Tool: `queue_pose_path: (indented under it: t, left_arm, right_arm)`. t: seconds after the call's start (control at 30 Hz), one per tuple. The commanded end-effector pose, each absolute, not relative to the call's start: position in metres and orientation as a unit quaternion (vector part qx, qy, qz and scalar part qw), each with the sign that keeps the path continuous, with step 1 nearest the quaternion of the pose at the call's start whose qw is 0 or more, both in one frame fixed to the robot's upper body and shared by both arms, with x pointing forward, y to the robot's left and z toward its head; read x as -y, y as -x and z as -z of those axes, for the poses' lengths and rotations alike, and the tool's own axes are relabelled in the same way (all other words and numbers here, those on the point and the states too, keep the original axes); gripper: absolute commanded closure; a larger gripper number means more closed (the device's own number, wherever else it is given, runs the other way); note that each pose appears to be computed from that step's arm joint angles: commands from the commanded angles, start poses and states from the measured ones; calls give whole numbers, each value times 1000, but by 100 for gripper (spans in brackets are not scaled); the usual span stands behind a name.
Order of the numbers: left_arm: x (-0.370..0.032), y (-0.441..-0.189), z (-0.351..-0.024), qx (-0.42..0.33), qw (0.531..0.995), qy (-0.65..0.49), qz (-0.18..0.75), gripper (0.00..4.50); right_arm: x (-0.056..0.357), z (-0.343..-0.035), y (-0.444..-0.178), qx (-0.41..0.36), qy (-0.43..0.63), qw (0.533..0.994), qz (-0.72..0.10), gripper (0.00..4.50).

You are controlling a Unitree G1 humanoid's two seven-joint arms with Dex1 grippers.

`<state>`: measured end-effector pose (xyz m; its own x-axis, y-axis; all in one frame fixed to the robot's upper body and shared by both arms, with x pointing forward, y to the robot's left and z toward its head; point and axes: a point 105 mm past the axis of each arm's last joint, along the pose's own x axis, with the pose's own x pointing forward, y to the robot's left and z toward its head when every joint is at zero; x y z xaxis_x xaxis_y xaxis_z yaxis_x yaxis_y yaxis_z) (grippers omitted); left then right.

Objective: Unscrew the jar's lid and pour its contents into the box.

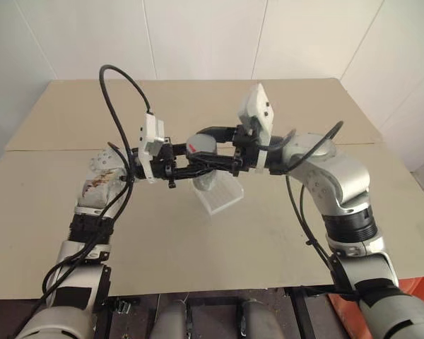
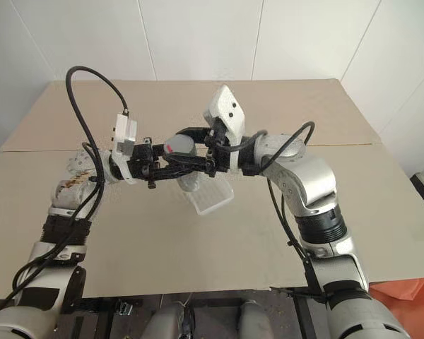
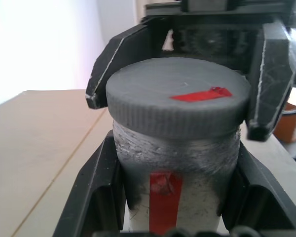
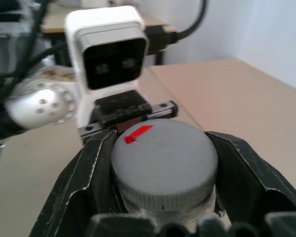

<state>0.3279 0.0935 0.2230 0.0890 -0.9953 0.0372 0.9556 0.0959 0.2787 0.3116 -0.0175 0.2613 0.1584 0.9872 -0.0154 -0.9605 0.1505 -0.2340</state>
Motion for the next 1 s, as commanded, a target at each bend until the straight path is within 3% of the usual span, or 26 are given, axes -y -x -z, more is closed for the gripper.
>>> queue_pose_path:
  t: [0.03, 0.13, 0.23, 0.3, 0.47, 0.5, 0.77, 1.0]
  left_arm:
    - [-92, -312, -234, 117, 679, -115, 716, 248]
    - [-92, -306, -233, 112, 648, -130, 742, 248]
    - [-89, -304, -234, 116, 641, -138, 746, 248]
    - [-88, -305, -235, 120, 647, -132, 742, 248]
    - [-92, -308, -230, 117, 667, -125, 725, 248]
    - [-93, -310, -228, 115, 675, -124, 718, 248]
    - [-103, -325, -218, 109, 732, -107, 664, 248]
    - [-96, -336, -217, 113, 753, -96, 641, 248]
  right_arm:
    - [18, -275, -273, 133, 111, 600, -781, 174]
    - [18, -273, -269, 124, 117, 511, -842, 174]
    - [10, -272, -282, 121, 131, 499, -848, 174]
    - [3, -270, -295, 125, 145, 519, -833, 174]
    - [7, -270, -309, 131, 145, 574, -795, 16]
    - [11, -270, -309, 136, 146, 584, -787, 3]
    - [53, -269, -306, 147, 157, 732, -646, 3]
    - [32, -282, -293, 147, 137, 789, -580, 3]
